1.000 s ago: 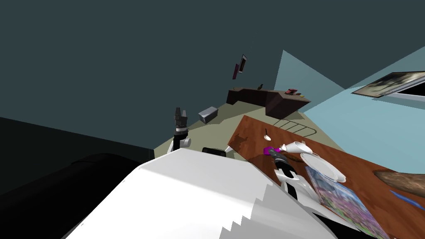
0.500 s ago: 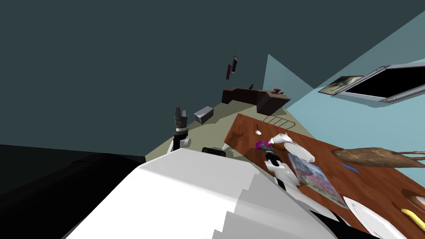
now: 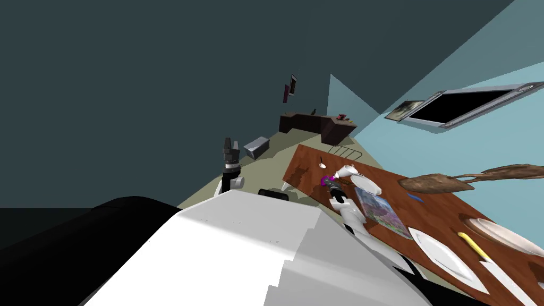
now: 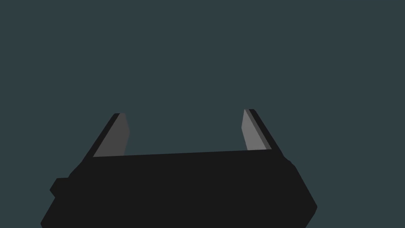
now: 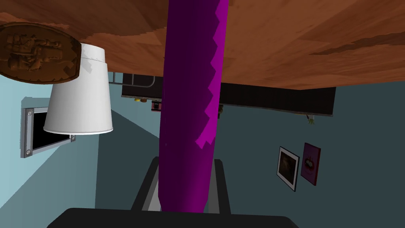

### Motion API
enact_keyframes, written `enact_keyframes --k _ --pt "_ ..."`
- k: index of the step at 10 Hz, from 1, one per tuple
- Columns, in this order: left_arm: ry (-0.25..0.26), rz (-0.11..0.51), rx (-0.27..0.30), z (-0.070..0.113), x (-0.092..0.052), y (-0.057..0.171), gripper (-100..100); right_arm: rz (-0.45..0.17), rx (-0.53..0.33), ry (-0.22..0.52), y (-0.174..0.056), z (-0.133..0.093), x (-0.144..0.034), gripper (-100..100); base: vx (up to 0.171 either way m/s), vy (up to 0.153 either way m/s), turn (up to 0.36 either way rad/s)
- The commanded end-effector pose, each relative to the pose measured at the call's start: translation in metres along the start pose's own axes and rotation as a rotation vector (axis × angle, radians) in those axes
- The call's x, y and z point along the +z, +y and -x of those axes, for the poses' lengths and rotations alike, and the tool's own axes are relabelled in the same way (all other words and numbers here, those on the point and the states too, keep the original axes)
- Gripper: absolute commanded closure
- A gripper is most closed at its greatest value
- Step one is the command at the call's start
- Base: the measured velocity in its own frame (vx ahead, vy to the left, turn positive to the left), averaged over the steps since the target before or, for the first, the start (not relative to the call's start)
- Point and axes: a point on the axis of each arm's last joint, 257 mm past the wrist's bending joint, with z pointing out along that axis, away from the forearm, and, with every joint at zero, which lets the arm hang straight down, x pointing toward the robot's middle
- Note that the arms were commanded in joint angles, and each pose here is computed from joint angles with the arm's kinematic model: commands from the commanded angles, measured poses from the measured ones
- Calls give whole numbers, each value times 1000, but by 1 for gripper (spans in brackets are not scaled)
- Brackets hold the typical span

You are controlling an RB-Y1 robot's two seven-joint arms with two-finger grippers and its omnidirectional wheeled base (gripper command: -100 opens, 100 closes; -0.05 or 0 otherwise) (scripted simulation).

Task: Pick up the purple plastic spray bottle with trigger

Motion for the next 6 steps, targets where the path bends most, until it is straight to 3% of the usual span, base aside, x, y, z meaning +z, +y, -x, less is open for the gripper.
enact_keyframes --k 1,2,3,4,5,6 --pt "0 0 0 0 0 0 0 32 -11 6 35 1 7 100 -12 -43 -219" --pt "0 0 0 0 0 0 0 68 -18 -18 69 16 14 100 -37 -75 -373" --pt "0 0 0 0 0 0 0 68 -24 -8 71 13 14 100 -25 -74 -149" --pt "0 0 0 0 0 0 0 109 -35 -21 109 23 19 100 -13 -84 -281" --pt "0 0 0 0 0 0 0 102 -31 0 104 11 17 100 -8 -49 -84" --pt "0 0 0 0 0 0 0 101 -34 -4 106 14 18 100 -4 -17 33"
